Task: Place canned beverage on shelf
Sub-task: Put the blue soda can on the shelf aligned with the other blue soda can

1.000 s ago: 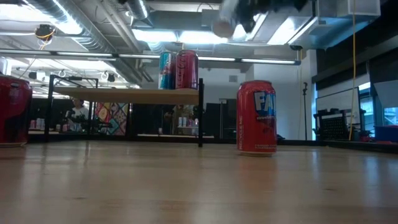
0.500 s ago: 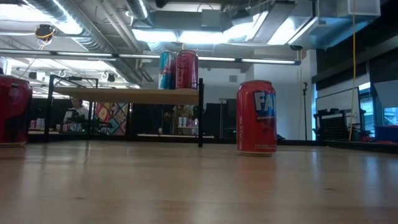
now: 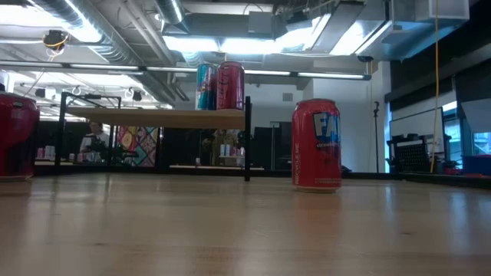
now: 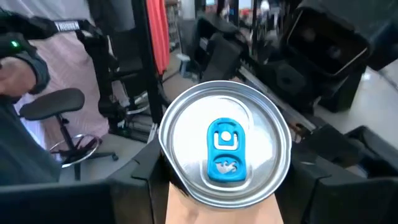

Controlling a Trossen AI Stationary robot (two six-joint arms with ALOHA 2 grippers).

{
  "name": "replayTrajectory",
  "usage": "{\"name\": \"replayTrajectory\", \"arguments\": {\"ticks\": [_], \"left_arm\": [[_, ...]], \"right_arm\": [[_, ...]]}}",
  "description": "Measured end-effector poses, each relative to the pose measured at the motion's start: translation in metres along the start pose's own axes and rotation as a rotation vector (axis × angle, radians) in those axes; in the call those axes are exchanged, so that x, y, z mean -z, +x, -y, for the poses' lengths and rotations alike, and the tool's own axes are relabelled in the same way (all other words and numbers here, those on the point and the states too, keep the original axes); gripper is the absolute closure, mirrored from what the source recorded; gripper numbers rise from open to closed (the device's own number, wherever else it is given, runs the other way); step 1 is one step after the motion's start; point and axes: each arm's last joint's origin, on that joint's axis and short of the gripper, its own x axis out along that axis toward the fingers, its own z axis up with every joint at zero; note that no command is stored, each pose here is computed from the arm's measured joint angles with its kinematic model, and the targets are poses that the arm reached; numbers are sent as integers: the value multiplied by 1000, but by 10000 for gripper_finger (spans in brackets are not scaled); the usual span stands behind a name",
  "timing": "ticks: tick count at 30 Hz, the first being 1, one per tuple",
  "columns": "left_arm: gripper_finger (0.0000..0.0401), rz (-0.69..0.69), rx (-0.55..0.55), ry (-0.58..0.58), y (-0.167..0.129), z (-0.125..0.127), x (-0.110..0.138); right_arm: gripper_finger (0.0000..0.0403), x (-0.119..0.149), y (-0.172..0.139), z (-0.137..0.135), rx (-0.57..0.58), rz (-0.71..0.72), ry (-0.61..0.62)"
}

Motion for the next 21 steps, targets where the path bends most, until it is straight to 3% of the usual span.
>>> {"name": "replayTrajectory", "arguments": {"ticks": [11, 15, 21], "left_arm": [[98, -68, 86, -26, 15, -2, 7], [133, -70, 57, -29, 16, -4, 8], [207, -50, -12, -23, 8, -2, 7]], "right_arm": [[210, 1, 10, 7, 1, 53, -68], [210, 5, 14, 10, -2, 38, -54], [114, 6, 14, 11, 44, 31, -51]]}}
